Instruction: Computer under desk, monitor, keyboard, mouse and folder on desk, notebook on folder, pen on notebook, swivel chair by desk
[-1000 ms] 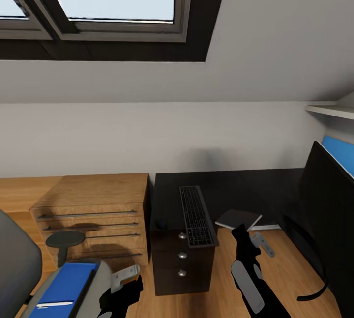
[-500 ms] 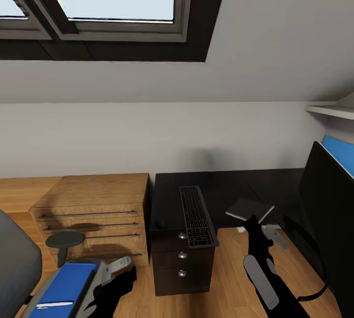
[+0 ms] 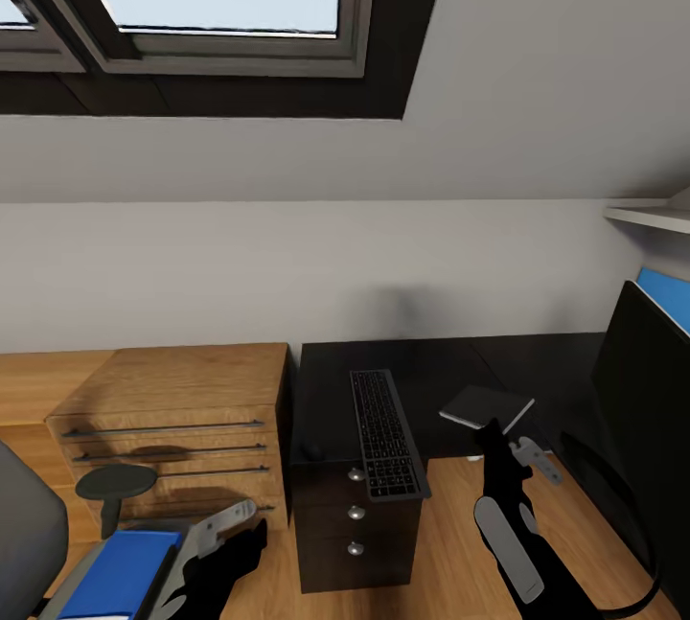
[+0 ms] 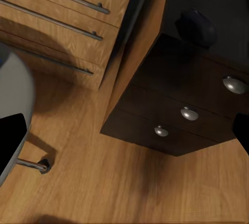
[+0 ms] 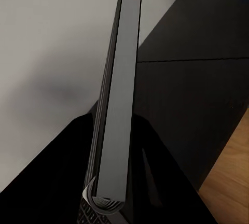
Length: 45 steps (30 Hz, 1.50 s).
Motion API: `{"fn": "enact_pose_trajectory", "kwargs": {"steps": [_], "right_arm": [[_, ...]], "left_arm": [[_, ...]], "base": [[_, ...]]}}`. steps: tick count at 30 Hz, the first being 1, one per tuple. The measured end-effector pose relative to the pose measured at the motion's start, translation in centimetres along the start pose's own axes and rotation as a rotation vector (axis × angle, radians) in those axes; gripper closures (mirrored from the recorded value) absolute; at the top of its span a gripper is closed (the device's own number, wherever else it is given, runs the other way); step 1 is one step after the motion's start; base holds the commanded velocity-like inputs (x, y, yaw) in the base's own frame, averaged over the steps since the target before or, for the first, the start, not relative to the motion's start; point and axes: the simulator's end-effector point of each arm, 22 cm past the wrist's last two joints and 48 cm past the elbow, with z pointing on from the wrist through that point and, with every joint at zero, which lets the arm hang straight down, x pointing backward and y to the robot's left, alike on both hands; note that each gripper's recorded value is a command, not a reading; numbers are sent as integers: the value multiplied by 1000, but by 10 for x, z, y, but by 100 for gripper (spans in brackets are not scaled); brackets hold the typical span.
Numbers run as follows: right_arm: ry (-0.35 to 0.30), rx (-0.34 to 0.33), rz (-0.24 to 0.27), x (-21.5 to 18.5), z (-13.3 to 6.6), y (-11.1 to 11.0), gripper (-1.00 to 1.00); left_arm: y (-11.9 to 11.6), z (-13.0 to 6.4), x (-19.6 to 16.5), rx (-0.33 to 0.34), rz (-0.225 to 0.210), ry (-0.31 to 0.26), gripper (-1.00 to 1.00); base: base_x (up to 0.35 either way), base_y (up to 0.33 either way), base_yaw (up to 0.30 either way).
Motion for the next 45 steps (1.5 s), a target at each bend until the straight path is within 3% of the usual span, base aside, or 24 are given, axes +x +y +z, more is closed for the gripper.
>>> {"fn": "enact_pose_trajectory", "kwargs": {"steps": [16, 45], "right_arm": [[0, 0, 0, 1, 0, 1, 100], [-3, -2, 2, 24, 11, -18, 100]], "left_arm": [[-2, -1, -3, 4, -4, -8, -100], [4, 24, 18, 4, -6, -7, -100]], "base": [[1, 0, 0], [0, 0, 0]]}}
